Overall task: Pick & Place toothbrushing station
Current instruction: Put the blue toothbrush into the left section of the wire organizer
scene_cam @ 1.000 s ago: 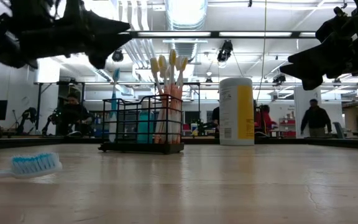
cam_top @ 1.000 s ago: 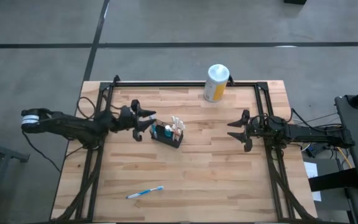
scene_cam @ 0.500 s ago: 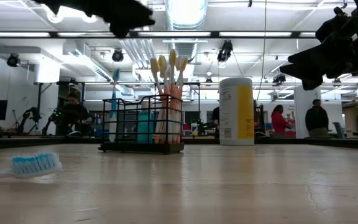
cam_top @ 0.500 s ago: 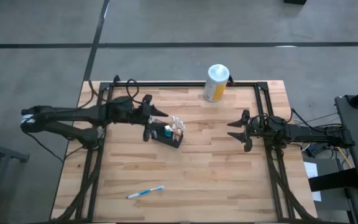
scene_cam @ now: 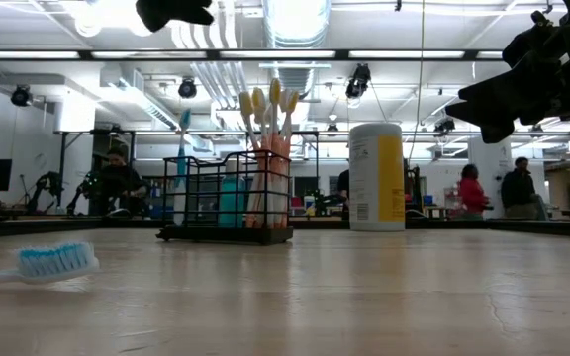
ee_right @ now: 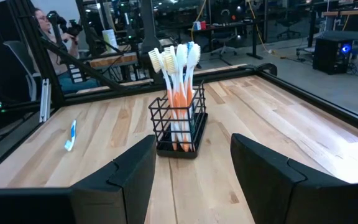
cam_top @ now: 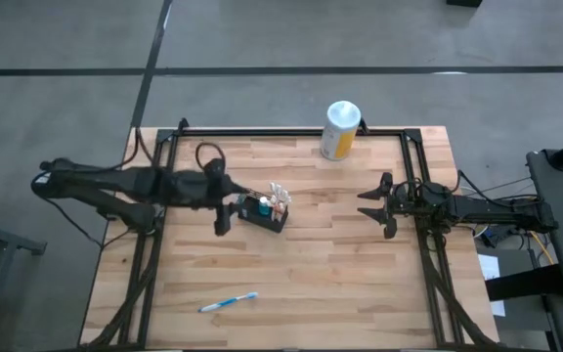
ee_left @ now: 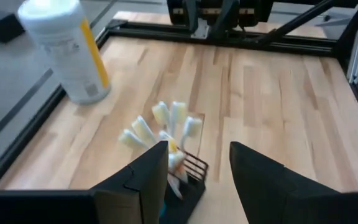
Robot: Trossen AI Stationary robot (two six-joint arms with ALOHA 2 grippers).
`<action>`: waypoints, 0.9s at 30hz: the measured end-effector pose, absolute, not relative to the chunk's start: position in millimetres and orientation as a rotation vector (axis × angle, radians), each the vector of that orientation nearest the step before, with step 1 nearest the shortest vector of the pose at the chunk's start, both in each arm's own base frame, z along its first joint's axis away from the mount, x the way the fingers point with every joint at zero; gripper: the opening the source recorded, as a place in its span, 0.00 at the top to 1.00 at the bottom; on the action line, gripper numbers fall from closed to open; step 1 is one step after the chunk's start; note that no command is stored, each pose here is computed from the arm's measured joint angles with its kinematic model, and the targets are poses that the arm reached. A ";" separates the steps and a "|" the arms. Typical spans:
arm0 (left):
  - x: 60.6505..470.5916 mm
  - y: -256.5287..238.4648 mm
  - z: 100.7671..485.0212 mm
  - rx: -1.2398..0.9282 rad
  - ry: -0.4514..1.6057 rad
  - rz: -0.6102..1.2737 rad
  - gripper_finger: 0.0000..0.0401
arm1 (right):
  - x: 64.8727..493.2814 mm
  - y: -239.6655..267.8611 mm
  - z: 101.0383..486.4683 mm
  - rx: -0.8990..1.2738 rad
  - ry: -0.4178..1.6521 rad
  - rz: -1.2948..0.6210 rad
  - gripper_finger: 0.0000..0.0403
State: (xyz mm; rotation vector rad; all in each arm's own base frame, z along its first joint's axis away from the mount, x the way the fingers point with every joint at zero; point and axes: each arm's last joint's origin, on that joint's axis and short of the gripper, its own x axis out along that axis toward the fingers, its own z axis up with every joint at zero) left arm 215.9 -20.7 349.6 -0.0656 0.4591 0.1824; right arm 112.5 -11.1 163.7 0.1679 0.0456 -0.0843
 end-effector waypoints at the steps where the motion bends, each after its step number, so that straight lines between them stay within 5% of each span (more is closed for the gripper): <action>1: 214.6 -25.7 348.8 -0.076 0.463 0.192 0.56 | 112.5 -11.1 163.7 0.168 0.046 -0.084 0.50; 11: 197.1 -66.6 323.7 -0.109 0.532 0.296 0.56 | 112.5 -11.2 163.7 0.168 0.046 -0.085 0.50; 27: 221.8 -107.6 277.9 -0.297 0.701 0.160 0.56 | 112.5 -11.2 163.7 0.168 0.046 -0.085 0.50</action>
